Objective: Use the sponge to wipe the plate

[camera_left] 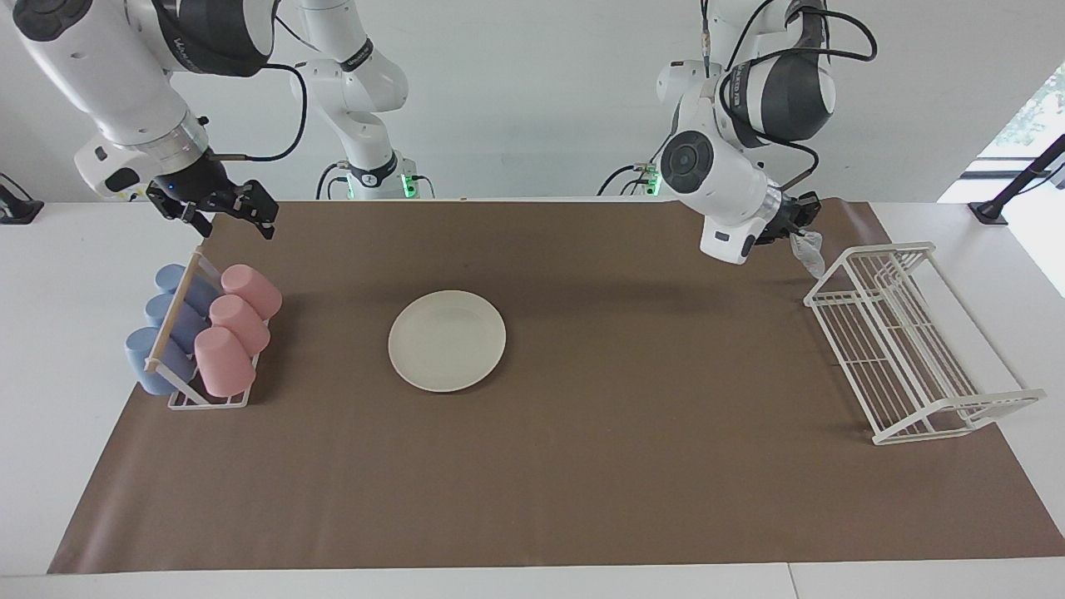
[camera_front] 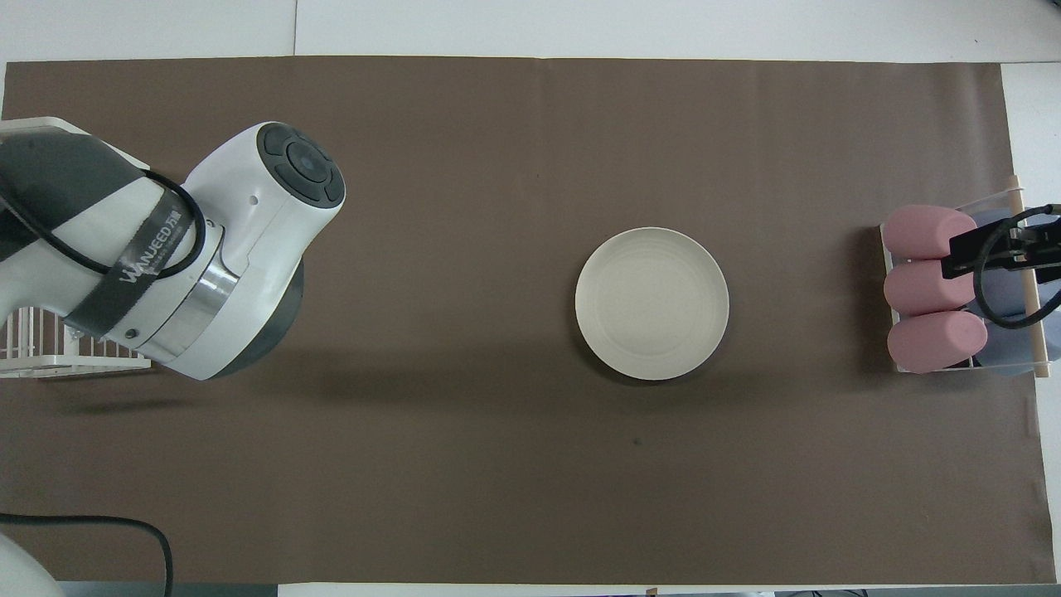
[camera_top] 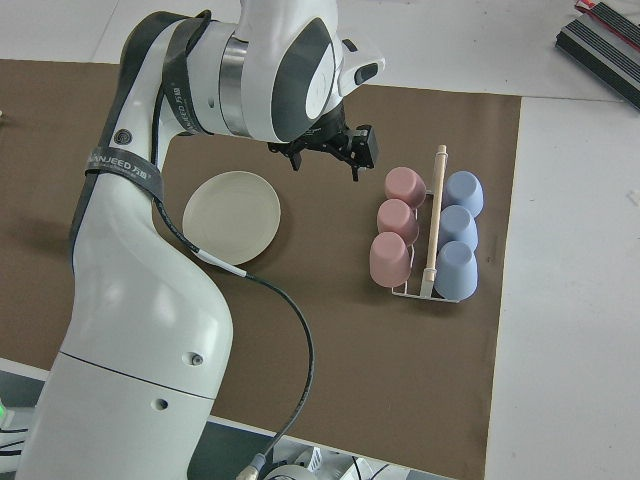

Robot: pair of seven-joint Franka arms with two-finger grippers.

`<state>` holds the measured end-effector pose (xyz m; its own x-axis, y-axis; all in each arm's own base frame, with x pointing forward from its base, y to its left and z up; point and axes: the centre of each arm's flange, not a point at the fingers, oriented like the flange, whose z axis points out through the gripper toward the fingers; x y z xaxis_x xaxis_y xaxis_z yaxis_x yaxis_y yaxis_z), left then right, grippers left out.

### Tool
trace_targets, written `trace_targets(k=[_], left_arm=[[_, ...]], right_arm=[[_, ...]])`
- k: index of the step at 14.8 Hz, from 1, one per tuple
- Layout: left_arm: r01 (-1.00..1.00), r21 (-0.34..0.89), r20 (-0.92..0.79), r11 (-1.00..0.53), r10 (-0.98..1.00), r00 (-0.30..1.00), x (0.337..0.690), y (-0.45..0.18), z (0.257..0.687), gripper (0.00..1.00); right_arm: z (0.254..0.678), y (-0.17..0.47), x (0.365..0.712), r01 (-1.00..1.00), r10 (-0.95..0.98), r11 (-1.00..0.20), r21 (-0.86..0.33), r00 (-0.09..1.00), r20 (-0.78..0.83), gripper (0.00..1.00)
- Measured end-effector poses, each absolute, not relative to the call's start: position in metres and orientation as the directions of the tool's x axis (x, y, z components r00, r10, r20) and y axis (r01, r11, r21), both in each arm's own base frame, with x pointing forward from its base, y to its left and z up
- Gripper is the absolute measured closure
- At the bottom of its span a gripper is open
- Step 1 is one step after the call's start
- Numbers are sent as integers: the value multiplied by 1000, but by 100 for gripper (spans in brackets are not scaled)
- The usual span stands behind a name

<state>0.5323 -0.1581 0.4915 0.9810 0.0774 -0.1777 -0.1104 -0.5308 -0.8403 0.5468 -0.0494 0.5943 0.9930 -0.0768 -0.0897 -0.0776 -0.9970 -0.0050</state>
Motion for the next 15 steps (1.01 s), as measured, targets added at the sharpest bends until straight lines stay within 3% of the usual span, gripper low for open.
trace_targets(k=[7,15], left_arm=[[-148,-960,-176,-236,103,979,593,-117,417,93],[-114,-949,-133,-294,45,990,628,-74,404,93]], right_arm=[[594,-49,546,-78,-77,-997,-5,993,-89,0],[595,-41,547,-73,-72,-997,-4,994,-86,0]])
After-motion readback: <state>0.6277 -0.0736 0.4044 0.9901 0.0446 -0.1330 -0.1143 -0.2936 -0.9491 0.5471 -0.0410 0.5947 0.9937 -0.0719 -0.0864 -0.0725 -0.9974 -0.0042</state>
